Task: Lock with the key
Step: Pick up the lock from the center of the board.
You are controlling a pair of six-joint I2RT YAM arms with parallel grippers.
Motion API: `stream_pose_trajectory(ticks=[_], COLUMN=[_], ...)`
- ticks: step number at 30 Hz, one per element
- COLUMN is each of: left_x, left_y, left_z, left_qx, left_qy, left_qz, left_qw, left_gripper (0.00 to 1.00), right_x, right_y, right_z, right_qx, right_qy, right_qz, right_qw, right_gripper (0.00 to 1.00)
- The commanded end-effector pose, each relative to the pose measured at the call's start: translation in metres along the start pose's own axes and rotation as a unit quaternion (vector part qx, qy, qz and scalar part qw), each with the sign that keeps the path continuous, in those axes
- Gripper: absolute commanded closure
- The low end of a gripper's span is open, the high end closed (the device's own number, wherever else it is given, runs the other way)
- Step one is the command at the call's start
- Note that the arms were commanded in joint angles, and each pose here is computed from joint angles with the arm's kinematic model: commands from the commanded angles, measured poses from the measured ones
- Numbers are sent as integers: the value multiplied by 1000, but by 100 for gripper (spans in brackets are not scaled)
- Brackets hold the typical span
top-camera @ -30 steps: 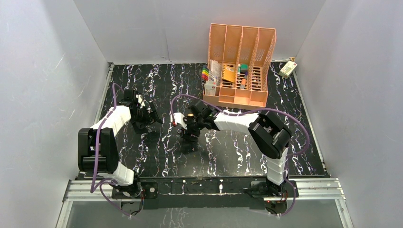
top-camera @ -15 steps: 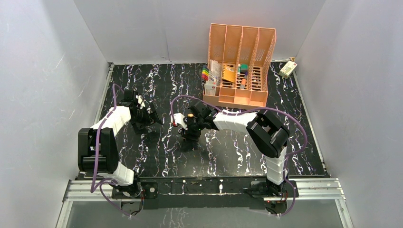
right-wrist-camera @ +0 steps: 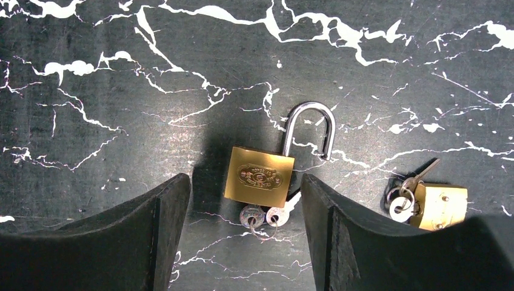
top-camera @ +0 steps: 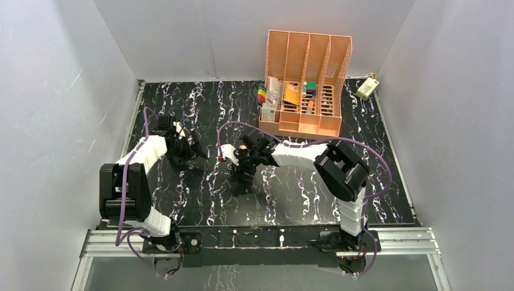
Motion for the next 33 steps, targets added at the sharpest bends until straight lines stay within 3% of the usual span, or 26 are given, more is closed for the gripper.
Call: stream_pose_trajectory(ticks=[1,15,17,21,24,29,33], left_x=[-1,1,1,1,2,4,7], left_y=[-8,-7,-6,-6,-7,-14,-26], left_z=[-2,7,8,9,8,6,-4], left_qx=[-13,-6,-6,-5,-6,-24,-83], left_qy=[5,-9,-9,-10,-9,6,45], left_qz=[2,1,1,1,-3,-17,-47], left_qw=[1000,1000,1000,1000,1000,1000,994], left_gripper=[7,7,7,7,7,6,6], right_x=[0,-16,-17,-18,-17,5,40], right_y=[5,13,14,18,19,-4,-39], right_z=[-3,-1,-1,-3,-4,-2,3], right_qx=[-5,-22,-21,-12,-10,-27,-28], right_qy=[-2,24,26,37,47,42,35], right_qz=[-7,17,19,34,43,4,-51], right_qw=[1000,999,999,999,998,999,998], right_gripper=[25,35,41,65,69,73,74])
Point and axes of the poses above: each gripper's point midway between its finger pads, its own y axis out along the fingers, its own z axis along the line the jaws close on, x = y × z, the point moved 10 cm from there along -y, back along the fingers, and after that the axes turned 2 degrees about -y, right-handed, at the moved point
